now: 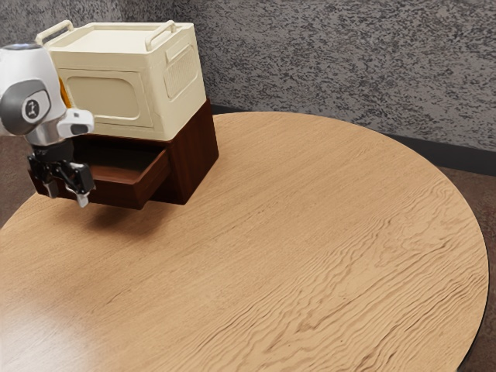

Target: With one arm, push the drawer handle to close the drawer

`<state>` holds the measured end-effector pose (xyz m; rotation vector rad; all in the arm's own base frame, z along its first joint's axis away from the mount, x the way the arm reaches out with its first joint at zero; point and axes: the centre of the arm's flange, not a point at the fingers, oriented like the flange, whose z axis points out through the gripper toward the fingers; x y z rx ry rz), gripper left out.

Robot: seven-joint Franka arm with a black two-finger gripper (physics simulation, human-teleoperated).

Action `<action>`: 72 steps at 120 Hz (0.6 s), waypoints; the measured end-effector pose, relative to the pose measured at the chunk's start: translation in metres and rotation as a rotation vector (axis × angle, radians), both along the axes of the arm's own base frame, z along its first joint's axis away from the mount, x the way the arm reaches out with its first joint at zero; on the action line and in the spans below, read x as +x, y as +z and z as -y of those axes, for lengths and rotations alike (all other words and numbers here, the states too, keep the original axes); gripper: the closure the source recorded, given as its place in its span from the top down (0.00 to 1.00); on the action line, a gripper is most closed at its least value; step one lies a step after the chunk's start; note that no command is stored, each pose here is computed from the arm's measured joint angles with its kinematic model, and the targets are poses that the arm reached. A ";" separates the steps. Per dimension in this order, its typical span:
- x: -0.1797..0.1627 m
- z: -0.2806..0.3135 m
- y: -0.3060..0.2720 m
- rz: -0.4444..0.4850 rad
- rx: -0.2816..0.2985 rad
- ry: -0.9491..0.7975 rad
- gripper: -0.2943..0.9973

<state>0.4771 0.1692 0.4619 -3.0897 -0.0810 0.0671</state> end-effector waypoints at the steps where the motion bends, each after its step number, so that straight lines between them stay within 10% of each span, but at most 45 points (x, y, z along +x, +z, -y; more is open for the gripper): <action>1: 0.001 0.000 -0.001 0.002 0.000 -0.003 0.67; 72: 0.018 -0.016 -0.036 0.053 0.016 -0.119 0.29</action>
